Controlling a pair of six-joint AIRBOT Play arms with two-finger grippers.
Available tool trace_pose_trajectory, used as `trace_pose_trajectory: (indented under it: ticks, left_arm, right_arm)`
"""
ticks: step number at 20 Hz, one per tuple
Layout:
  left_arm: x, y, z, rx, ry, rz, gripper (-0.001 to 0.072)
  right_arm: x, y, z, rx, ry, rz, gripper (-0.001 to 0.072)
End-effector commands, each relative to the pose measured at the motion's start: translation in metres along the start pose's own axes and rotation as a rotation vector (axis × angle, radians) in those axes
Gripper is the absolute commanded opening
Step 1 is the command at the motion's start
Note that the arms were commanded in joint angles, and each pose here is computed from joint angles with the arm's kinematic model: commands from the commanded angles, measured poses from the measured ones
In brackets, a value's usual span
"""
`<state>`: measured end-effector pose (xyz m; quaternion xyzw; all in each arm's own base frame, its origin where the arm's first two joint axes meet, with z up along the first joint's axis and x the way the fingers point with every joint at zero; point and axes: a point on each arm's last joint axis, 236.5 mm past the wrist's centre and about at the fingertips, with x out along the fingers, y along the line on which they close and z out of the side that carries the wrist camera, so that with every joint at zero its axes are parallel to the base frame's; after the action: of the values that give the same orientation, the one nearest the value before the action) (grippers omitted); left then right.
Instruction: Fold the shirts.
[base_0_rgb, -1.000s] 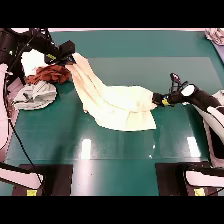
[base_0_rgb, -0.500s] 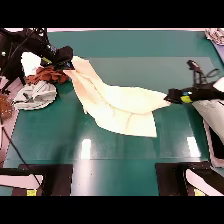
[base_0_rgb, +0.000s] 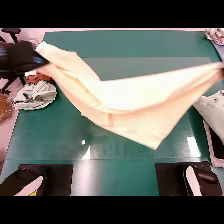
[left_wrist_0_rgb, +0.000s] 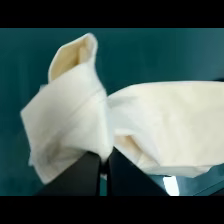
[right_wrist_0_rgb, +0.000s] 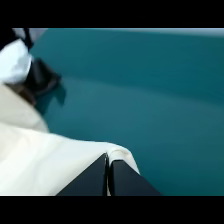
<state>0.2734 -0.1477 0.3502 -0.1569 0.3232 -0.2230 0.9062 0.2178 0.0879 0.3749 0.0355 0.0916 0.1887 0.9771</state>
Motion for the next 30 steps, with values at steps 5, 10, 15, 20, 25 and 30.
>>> trace_pose_trajectory:
  ticks: [5, 10, 15, 20, 25, 30]
  left_arm:
    - [-0.245, -0.102, 0.044, 0.008, -0.716, -0.359, 0.0031]
    - [-0.075, 0.008, -0.007, -0.218, -0.126, 0.082, 0.0033]
    - [0.128, 0.095, -0.042, -0.251, 0.237, 0.258, 0.0033]
    - [0.285, 0.144, -0.094, -0.392, 0.383, 0.240, 0.0034]
    - [0.344, 0.184, -0.098, -0.391, 0.302, 0.288, 0.0034]
    - [0.349, 0.198, -0.029, -0.285, 0.044, 0.303, 0.0094]
  right_arm:
    - [-0.154, 0.067, 0.191, -0.242, -0.653, -0.167, 0.0030]
    - [-0.013, -0.031, 0.120, 0.372, -0.128, -0.131, 0.0030]
    - [0.141, -0.113, -0.095, 0.738, 0.556, -0.171, 0.0031]
    - [0.235, -0.116, -0.300, 0.672, 0.908, -0.242, 0.0030]
    - [0.303, -0.142, -0.345, 0.520, 0.839, -0.294, 0.0032]
    - [0.324, -0.181, -0.313, 0.544, 0.788, -0.327, 0.0037]
